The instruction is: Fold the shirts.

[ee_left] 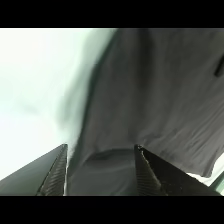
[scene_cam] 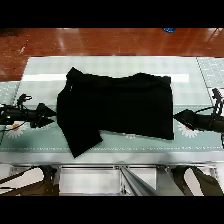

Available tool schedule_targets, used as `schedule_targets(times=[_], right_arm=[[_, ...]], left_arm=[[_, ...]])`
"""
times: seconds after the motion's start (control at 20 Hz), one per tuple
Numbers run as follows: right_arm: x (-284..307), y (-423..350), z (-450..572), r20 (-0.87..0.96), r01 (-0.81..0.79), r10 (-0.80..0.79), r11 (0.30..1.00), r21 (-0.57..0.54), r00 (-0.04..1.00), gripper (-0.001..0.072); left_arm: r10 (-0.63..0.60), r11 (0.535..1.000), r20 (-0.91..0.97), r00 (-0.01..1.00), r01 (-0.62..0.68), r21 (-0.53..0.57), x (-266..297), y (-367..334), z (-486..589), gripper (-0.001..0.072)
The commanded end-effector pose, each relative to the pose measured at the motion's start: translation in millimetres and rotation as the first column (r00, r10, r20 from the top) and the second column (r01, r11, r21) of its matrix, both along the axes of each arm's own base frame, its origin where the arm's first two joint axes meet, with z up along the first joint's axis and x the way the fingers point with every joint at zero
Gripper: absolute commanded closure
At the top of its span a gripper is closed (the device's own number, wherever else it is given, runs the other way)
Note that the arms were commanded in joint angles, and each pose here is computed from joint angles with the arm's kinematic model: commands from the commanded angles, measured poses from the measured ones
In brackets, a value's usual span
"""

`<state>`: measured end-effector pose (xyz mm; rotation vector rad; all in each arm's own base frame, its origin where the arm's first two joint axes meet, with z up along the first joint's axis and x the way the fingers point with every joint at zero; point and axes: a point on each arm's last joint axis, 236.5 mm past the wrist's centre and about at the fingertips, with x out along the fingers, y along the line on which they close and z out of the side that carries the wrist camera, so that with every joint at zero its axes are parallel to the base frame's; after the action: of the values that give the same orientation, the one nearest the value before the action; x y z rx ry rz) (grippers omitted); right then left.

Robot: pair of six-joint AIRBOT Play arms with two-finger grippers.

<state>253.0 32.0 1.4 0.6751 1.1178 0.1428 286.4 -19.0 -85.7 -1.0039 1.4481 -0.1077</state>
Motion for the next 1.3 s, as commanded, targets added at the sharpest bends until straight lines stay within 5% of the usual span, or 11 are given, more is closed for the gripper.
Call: schedule_targets(times=[0.0, 0.2, 0.25, 0.3, 0.35, 0.55, 0.8, 1.25], right_arm=[[-3, 2, 5, 0.014, 0.029, -0.029, 1.0, 0.005, 0.999, 0.0305], [0, -7, 6, 0.015, 0.077, -0.077, 0.997, 0.013, 0.997, 0.0305], [0, -10, 5, 0.012, 0.091, -0.091, 0.996, 0.015, 0.996, 0.0305], [-1, -14, 5, 0.009, 0.107, -0.107, 0.994, 0.015, 0.994, 0.0305], [-1, -21, 4, 0.006, 0.13, -0.13, 0.991, 0.008, 0.992, 0.0305], [-36, -71, -44, -0.196, 0.207, -0.227, 0.971, -0.119, 0.954, 0.0305], [-68, -35, -87, -0.425, 0.175, -0.139, 0.983, 0.048, 0.895, 0.0304], [-57, -24, -110, -0.445, 0.14, -0.086, 0.986, 0.09, 0.891, 0.0305]], left_arm=[[-0.043, 0.999, -0.037, 0.998, 0.043, -0.014, -5, -19, -13, 0.0202], [-0.113, 0.993, -0.068, 0.991, 0.111, -0.029, -12, -40, -22, 0.0216], [-0.126, 0.992, -0.068, 0.99, 0.124, -0.03, -13, -43, -22, 0.0337], [-0.142, 0.99, -0.058, 0.988, 0.141, -0.027, -13, -44, -22, 0.0618], [-0.147, 0.989, -0.051, 0.988, 0.146, -0.027, -12, -44, -22, 0.0691], [-0.152, 0.988, -0.055, 0.987, 0.151, -0.032, -14, -45, -21, 0.0691], [-0.164, 0.986, -0.046, 0.985, 0.163, -0.031, -14, -46, -21, 0.069], [-0.181, 0.983, -0.041, 0.983, 0.18, -0.038, -16, -47, -19, 0.069]])
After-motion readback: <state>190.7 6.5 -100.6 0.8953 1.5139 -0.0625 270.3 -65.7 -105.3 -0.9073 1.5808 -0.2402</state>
